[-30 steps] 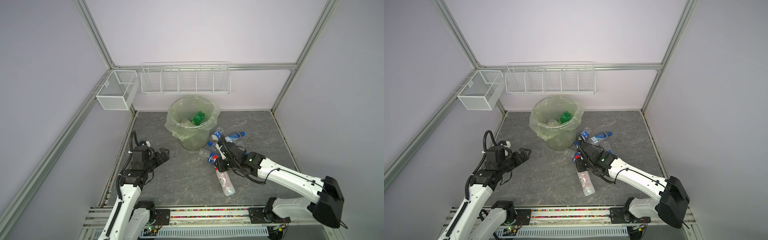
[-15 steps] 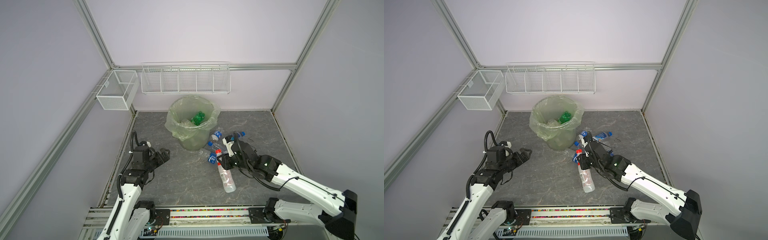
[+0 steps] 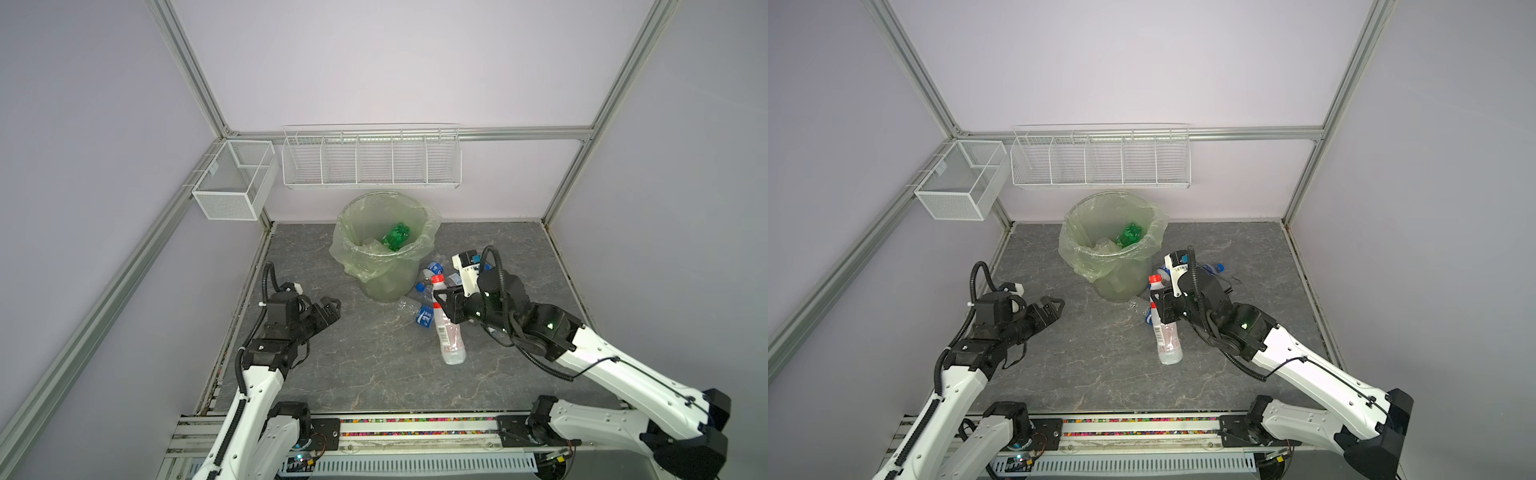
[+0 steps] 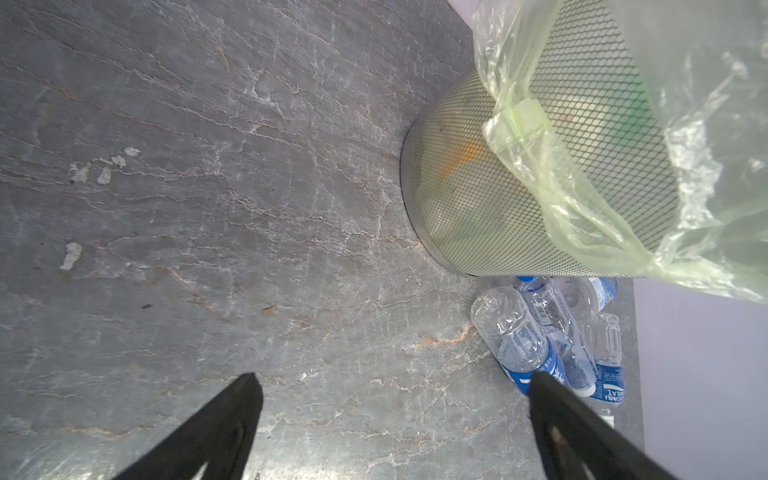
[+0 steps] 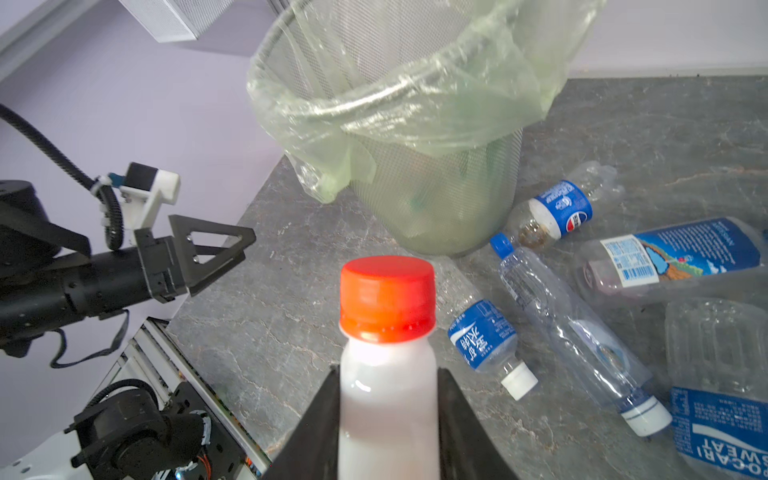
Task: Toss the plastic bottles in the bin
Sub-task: 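Carry the white bottle over the bin with the right gripper and release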
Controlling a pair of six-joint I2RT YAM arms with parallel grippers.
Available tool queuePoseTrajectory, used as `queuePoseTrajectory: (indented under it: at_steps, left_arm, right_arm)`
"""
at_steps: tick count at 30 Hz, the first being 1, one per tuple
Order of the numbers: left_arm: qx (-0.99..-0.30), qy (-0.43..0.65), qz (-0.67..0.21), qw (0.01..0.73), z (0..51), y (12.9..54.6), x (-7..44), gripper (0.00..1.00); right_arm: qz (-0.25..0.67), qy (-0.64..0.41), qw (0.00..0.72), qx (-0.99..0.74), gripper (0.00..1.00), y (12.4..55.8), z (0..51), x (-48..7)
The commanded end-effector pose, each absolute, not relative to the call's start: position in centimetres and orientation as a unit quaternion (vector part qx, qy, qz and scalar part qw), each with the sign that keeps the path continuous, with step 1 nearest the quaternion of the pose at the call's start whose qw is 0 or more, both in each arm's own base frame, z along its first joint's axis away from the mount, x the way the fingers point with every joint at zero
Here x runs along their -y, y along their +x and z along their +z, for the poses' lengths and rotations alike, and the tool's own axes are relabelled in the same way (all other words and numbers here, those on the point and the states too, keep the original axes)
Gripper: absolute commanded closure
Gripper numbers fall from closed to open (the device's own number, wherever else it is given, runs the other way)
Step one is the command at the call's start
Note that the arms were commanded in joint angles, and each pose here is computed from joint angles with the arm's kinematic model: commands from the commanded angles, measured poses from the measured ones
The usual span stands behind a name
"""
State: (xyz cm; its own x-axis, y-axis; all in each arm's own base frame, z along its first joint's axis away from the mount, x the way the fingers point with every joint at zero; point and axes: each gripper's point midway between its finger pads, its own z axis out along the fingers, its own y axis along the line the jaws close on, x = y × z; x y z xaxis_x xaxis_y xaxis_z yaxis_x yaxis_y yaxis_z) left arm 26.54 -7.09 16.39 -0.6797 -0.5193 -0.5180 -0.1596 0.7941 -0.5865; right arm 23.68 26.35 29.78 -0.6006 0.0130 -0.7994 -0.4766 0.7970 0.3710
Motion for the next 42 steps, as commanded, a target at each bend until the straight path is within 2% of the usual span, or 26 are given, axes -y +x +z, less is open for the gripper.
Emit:
queuePoseTrajectory:
  at_steps: [1,13,22,28,34,40,41,42]
  left_arm:
    - [-0.875,-0.198,-0.264,0.354,16.6,26.7,7.1,0.0]
    - [-0.871,-0.203,-0.268,0.358,17.4,27.1,7.1,0.0]
    - [-0.873,-0.205,-0.266,0.354,16.9,26.7,7.1,0.0]
    - [-0.874,-0.204,-0.267,0.35,16.6,26.7,7.2,0.0]
    - [-0.874,-0.202,-0.267,0.351,16.8,26.4,7.2,0.0]
    - [-0.871,-0.208,-0.276,0.348,17.1,26.0,7.3,0.0]
    - [-0.871,-0.21,-0.276,0.347,17.1,26.0,7.3,0.0]
    - [-0.865,-0.207,-0.281,0.36,18.0,25.8,7.3,0.0]
  right_arm:
    - [0.297,-0.142,0.458,-0.826,0.63,24.1,32.2,-26.6]
    - [0.297,-0.152,0.519,-0.787,0.63,24.8,37.6,-26.0]
    - [0.298,-0.135,0.526,-0.785,0.63,23.5,36.5,-23.8]
    - [0.293,-0.14,0.533,-0.781,0.62,24.3,36.9,-24.7]
    - [0.282,-0.17,0.561,-0.759,0.62,28.2,42.1,-28.7]
    - [0.272,-0.178,0.597,-0.734,0.61,35.8,47.7,-33.5]
    - [0.268,-0.173,0.603,-0.731,0.58,37.5,48.5,-33.9]
    - [0.264,-0.172,0.604,-0.732,0.44,39.2,48.6,-34.6]
